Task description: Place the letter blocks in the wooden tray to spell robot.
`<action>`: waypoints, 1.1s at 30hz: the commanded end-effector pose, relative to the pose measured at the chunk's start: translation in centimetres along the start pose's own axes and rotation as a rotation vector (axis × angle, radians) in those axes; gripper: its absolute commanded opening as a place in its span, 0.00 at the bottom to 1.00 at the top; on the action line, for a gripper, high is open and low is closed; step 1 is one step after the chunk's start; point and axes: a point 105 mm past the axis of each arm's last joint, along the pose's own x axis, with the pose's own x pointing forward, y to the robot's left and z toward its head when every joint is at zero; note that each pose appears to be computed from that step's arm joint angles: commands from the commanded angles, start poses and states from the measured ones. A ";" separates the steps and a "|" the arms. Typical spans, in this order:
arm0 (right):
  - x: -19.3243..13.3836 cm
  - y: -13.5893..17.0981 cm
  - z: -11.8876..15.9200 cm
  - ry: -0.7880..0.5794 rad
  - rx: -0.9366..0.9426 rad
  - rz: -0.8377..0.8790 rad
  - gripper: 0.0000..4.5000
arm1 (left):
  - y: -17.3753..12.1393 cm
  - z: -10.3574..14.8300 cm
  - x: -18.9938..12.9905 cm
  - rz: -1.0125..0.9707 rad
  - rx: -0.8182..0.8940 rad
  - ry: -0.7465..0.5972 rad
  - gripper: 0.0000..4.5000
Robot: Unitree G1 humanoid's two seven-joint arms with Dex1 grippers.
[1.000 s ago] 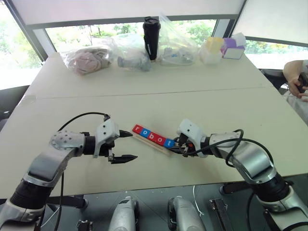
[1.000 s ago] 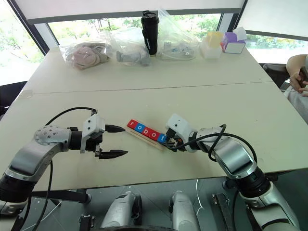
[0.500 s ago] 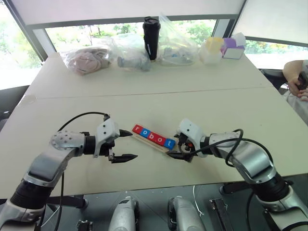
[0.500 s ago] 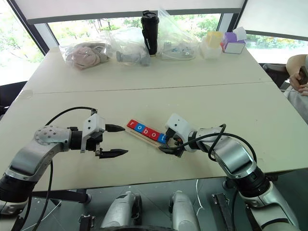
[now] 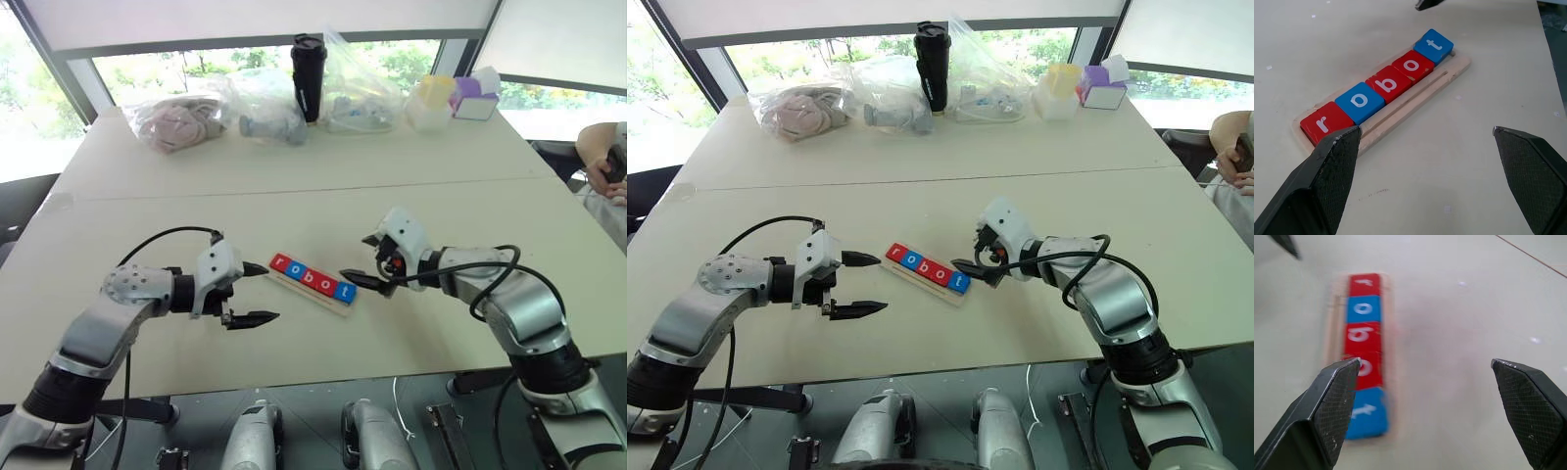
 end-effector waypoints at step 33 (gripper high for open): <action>-7.6 3.5 2.0 -0.245 0.127 0.139 0.98 | 0.4 -1.9 -4.5 0.154 -0.122 0.016 1.00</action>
